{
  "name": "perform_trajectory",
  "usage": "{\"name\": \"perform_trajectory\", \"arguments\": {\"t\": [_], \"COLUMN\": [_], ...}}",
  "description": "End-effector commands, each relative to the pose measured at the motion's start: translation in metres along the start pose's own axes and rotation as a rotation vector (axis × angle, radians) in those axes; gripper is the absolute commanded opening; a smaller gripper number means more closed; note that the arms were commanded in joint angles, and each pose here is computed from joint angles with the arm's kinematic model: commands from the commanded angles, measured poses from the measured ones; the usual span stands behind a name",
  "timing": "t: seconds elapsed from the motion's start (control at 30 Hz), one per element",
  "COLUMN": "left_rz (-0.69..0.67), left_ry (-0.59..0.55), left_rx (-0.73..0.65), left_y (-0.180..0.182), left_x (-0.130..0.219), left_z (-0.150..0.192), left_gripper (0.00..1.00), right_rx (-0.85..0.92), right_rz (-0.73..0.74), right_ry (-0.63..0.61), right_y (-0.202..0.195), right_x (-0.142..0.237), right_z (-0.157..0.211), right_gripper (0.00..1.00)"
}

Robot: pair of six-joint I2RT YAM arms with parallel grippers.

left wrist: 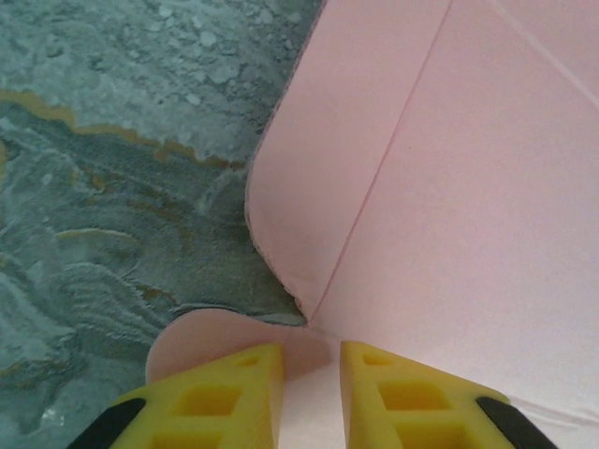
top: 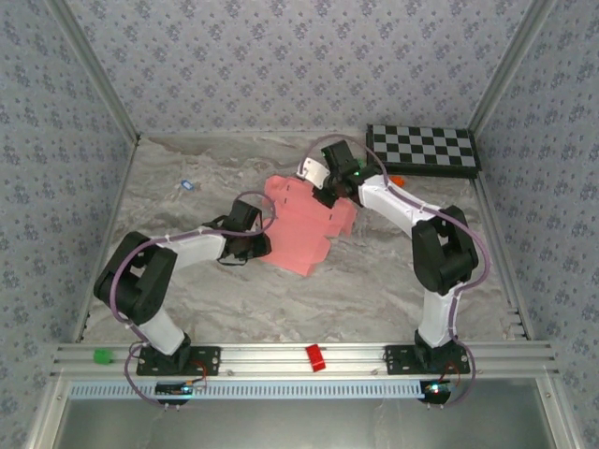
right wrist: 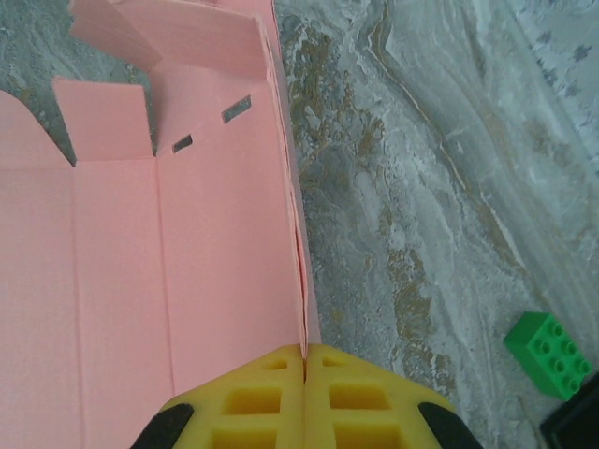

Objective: Fold the paper box

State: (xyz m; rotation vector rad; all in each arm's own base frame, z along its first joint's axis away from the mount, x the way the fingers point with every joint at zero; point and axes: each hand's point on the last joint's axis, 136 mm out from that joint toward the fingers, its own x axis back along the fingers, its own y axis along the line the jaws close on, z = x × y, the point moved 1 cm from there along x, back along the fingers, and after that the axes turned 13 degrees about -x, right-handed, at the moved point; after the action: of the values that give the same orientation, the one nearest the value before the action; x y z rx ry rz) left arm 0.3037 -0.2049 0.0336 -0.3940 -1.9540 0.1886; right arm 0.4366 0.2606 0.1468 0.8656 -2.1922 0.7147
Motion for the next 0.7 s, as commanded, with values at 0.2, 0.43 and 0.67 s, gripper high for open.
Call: {"name": "perform_trajectory", "arguments": {"t": [0.2, 0.43, 0.67], "left_rz": [0.053, 0.049, 0.049], "left_ry": [0.035, 0.033, 0.028], "left_rx": [0.097, 0.126, 0.144], "left_y": [-0.005, -0.011, -0.016], "left_x": [-0.015, -0.014, -0.015], "left_z": [0.011, 0.013, 0.016], "left_gripper": [0.18, 0.18, 0.18], "right_rx": [0.157, 0.322, 0.428], "right_rz": [0.134, 0.182, 0.22], "right_ry": [-0.107, -0.169, -0.189], "right_y": [0.002, 0.017, 0.022], "right_x": [0.015, 0.005, -0.004], "right_z": [-0.024, -0.024, -0.021], "right_gripper": [0.0, 0.0, 0.0]}}
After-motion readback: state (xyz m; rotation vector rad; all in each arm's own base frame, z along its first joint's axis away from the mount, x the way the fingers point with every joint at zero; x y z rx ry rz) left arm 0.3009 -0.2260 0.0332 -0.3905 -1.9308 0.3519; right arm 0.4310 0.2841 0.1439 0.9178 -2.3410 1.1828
